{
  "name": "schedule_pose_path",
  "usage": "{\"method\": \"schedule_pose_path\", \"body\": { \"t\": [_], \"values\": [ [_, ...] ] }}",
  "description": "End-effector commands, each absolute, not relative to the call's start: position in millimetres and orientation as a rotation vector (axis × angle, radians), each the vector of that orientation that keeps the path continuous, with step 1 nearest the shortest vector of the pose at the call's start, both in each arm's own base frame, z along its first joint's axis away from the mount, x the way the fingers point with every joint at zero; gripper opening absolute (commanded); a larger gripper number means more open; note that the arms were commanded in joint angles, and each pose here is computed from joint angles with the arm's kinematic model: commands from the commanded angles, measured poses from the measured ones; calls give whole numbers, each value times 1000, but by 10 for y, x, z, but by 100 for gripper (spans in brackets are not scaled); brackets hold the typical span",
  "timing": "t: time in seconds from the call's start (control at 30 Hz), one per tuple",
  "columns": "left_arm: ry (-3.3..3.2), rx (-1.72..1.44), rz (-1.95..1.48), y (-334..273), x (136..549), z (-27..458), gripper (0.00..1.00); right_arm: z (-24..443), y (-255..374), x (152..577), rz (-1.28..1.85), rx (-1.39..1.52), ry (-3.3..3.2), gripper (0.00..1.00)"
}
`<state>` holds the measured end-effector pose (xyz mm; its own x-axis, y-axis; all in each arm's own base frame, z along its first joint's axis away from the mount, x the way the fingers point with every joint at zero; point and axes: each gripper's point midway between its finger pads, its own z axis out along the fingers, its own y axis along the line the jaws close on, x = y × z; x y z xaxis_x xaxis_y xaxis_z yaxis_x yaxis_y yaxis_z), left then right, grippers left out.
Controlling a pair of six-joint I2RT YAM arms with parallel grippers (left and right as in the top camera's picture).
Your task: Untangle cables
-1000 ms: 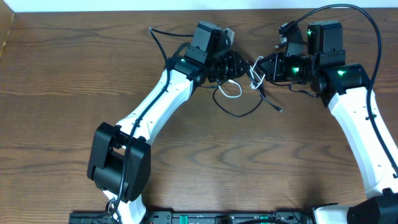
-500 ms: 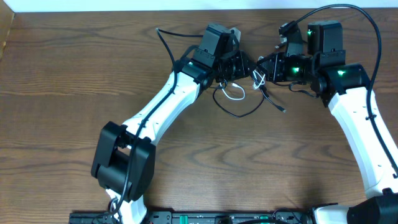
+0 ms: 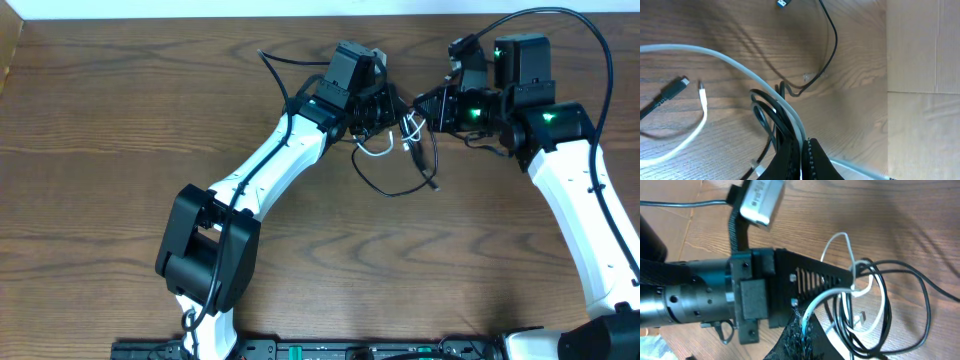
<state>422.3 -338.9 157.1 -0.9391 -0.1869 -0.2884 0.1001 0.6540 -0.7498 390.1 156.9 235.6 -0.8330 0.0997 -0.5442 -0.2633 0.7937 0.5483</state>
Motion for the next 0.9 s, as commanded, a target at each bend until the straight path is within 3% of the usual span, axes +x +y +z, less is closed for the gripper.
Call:
{"method": "schedule_pose_path", "body": {
  "t": [0.0,0.3,0.87],
  "values": [
    [2532,-91,-1132,-3275,4322,1488,7,2322,1455,3925,787,-86,2434,1],
    [2457,32,-1047,-3068,4447,1640,8,1940,1132,3897,587,39,2539,1],
    [2306,110,-1080,-2892,4140,2610,7,673,1067,3962,524,165,2766,1]
  ]
}}
